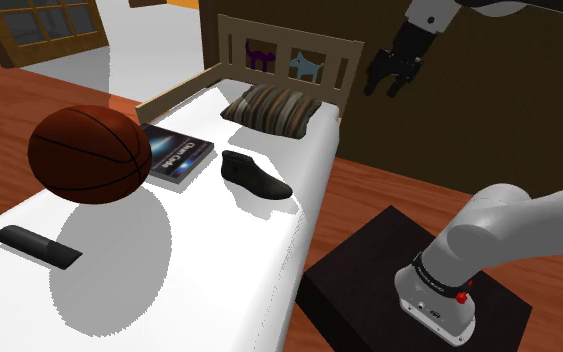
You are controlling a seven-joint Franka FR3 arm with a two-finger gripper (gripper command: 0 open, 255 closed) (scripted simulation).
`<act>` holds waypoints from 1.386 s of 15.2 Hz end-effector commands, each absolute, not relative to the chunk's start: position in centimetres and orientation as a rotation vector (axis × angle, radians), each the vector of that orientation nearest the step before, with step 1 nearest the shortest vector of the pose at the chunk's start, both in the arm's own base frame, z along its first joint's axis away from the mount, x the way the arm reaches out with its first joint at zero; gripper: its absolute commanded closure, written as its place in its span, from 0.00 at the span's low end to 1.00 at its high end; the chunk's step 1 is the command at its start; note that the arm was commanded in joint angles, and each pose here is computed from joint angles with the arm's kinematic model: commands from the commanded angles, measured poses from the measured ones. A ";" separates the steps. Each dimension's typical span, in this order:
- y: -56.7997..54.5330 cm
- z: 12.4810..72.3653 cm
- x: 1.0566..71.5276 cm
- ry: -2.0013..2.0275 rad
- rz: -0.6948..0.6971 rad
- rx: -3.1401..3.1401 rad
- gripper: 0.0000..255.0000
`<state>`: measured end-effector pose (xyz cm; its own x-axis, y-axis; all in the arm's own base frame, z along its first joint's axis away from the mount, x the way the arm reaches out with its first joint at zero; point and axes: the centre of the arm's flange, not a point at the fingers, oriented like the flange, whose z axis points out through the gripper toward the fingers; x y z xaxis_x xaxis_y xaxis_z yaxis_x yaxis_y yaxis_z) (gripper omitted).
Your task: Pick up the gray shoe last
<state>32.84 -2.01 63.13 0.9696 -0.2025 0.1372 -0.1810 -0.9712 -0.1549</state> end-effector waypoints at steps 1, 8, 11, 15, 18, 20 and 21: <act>-2.0 63.1 32.8 0.291 -0.229 -2.977 0.00; 3.9 59.1 39.1 0.022 -0.203 -3.012 0.00; 6.8 57.3 41.5 -0.094 -0.191 -3.020 0.00; 10.8 54.9 44.3 -0.250 -0.174 -3.024 0.00; 13.9 53.0 46.1 -0.367 -0.161 -3.021 0.00; 16.1 51.7 47.1 -0.445 -0.153 -3.017 0.00; 17.2 51.0 47.6 -0.485 -0.148 -3.014 0.00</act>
